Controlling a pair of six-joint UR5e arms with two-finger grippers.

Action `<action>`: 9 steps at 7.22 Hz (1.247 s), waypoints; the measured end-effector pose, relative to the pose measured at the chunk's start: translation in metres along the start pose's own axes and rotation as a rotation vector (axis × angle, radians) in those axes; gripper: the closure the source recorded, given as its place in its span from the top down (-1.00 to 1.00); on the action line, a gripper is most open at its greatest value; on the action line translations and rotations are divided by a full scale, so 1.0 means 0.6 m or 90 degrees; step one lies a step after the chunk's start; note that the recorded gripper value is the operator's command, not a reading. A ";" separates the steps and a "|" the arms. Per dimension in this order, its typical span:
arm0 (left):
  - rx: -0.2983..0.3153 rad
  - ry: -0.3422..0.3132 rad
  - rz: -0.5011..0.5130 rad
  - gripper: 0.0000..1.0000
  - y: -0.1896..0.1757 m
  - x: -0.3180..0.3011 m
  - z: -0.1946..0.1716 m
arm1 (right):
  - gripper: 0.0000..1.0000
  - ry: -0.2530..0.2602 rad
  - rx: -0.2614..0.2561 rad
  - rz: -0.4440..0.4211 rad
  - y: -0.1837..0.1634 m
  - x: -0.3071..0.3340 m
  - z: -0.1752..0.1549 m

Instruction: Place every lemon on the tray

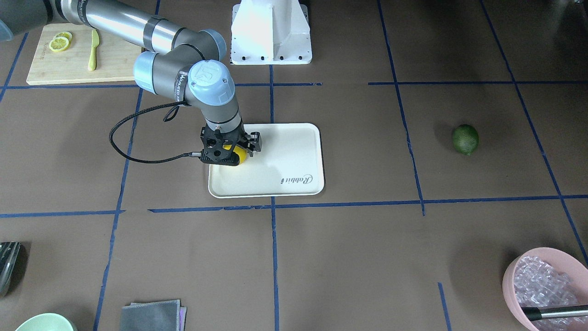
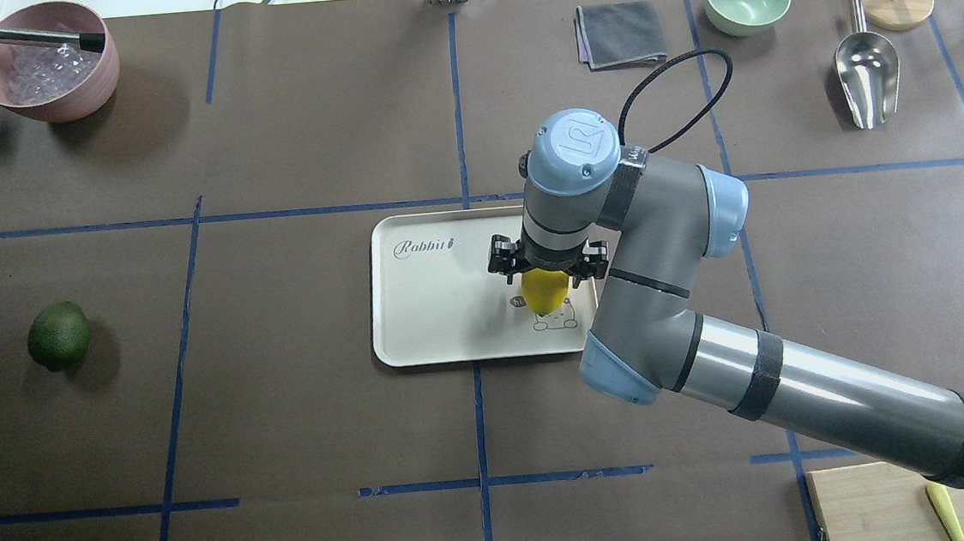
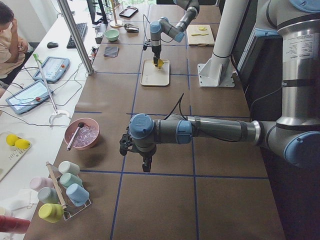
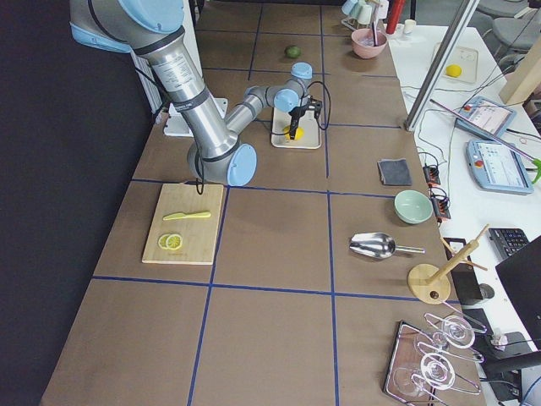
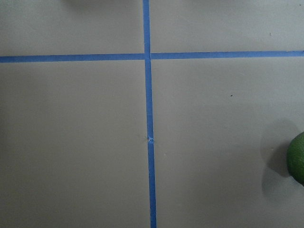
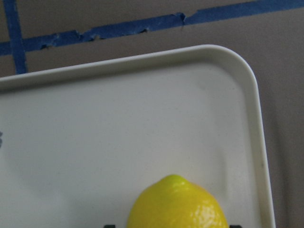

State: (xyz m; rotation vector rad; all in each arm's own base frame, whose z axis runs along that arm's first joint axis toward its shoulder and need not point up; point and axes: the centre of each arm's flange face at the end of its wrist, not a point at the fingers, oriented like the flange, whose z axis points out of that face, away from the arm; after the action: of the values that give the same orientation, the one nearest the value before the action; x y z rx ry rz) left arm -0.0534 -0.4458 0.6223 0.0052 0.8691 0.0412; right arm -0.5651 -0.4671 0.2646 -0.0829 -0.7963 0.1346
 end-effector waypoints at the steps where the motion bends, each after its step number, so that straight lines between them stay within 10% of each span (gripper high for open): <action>1: 0.000 0.001 0.000 1.00 0.000 0.000 0.000 | 1.00 -0.005 0.001 -0.003 0.001 -0.002 -0.006; 6: 0.001 0.014 0.001 1.00 -0.007 0.022 0.001 | 1.00 -0.079 0.012 0.019 0.002 0.139 -0.188; 9: -0.018 0.041 0.020 1.00 -0.030 0.133 0.079 | 1.00 -0.065 0.011 -0.012 -0.034 0.347 -0.235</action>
State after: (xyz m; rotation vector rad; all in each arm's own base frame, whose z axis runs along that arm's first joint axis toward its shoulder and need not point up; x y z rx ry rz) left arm 0.0347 -0.4598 0.5914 -0.0092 0.9327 0.0842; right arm -0.3179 -0.4589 0.3159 -0.0531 -0.8971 0.1286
